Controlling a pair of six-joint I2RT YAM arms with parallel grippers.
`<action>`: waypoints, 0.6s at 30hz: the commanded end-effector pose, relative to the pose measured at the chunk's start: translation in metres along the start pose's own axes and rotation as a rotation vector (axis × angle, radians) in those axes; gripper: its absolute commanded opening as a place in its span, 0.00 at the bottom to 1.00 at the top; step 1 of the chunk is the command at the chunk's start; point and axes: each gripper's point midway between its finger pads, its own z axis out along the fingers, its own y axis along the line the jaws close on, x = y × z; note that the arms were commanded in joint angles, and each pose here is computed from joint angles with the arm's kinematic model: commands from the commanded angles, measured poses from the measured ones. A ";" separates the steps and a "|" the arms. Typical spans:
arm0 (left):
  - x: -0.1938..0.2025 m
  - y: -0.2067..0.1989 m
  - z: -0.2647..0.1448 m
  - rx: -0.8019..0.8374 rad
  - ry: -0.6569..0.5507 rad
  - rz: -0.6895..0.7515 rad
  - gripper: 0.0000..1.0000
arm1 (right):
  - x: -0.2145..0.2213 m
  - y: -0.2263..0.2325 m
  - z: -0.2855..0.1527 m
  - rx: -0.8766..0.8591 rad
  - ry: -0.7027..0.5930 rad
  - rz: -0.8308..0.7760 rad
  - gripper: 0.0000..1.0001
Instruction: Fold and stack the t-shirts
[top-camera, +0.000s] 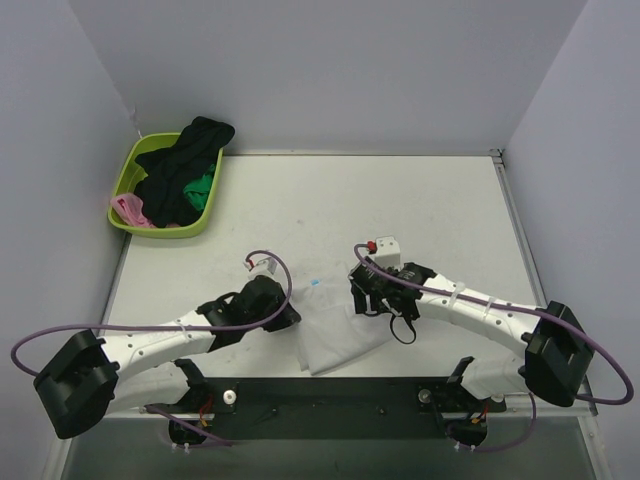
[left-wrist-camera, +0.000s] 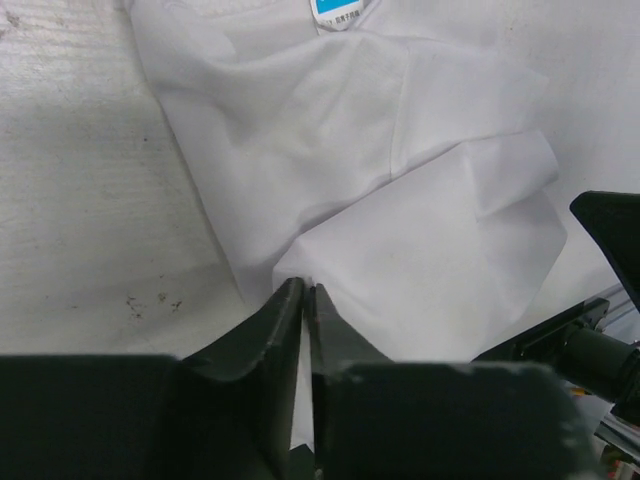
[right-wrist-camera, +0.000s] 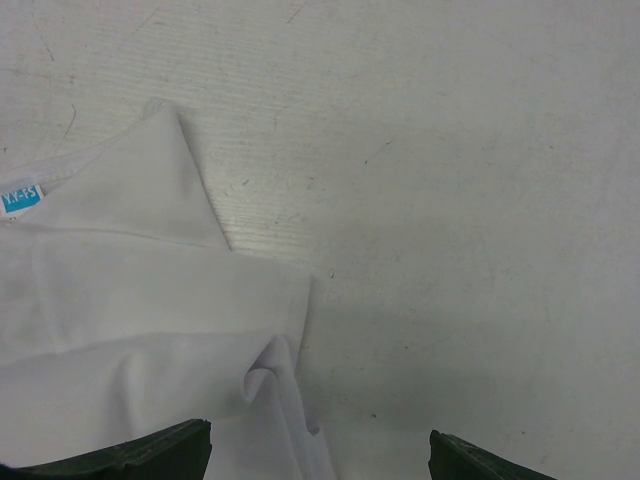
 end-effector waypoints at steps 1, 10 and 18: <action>-0.006 -0.012 0.002 0.046 -0.032 -0.005 0.04 | -0.002 0.000 0.001 -0.015 -0.002 0.028 0.89; -0.006 -0.003 -0.002 0.032 -0.045 -0.007 0.00 | 0.004 0.026 0.017 -0.165 0.038 0.076 0.84; -0.002 0.003 -0.003 0.025 -0.043 -0.012 0.00 | 0.006 0.040 0.025 -0.226 0.066 0.096 0.61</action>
